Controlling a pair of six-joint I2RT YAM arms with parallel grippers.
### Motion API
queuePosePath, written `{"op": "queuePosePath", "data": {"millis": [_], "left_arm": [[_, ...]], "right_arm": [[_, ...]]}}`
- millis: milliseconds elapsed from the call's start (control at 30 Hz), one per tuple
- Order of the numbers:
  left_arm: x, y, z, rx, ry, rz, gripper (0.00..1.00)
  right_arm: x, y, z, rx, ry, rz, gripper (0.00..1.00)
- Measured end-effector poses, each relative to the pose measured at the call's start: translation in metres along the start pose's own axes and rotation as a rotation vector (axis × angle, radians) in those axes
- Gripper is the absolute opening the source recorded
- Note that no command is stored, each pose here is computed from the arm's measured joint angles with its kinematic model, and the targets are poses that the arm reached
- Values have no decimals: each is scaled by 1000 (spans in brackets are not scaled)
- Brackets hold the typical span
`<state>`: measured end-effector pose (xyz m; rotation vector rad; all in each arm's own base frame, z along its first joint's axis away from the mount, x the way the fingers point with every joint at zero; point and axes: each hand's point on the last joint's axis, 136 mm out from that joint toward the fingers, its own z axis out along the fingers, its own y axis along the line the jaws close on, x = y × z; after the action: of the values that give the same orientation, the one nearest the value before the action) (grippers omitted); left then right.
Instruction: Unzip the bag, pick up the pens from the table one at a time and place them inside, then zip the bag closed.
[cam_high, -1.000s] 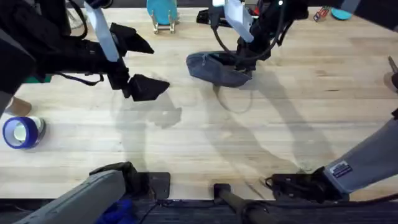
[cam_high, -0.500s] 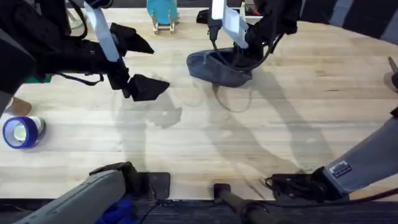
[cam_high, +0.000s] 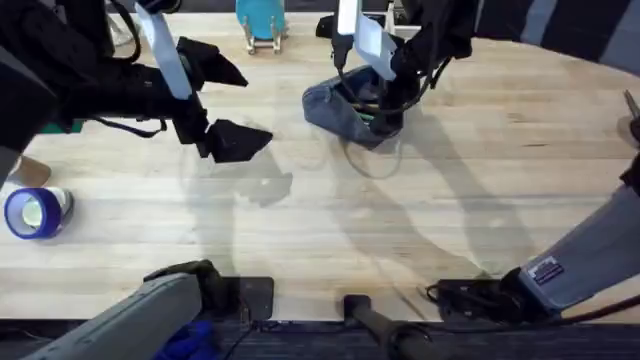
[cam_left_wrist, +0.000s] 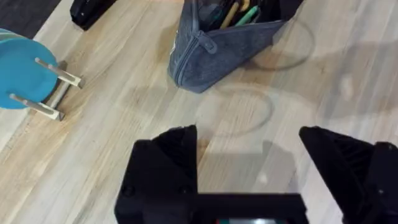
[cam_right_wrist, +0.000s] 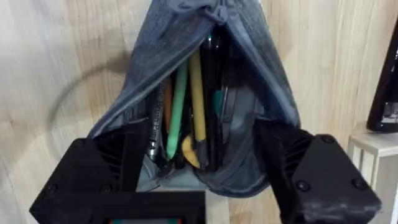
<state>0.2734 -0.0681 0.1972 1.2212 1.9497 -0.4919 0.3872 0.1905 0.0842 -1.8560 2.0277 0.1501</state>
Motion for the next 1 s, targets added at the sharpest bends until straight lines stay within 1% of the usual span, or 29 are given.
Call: {"op": "queuePosePath", "data": {"millis": [167,333,433,533,733,867,1000], "left_arm": [[0,0,0,0,0,0,993],[0,0,0,-1,0,1,993],[0,1,0,-2,-1,3,993],[0,1,0,-2,-1,3,993],[0,1,0,-2,-1,3,993],[0,1,0,-2,-1,3,993],[0,1,0,-2,-1,3,993]], "right_arm": [[0,0,0,1,-1,14,997],[-2,-2,-1,10,-6,54,998],[-5,-4,-8,25,-16,92,998],[-11,-8,-25,62,-41,143,997],[-34,-24,-75,174,-133,269,997],[-41,-25,-101,210,-185,388,998],[-42,-20,-114,204,-209,533,997]]}}
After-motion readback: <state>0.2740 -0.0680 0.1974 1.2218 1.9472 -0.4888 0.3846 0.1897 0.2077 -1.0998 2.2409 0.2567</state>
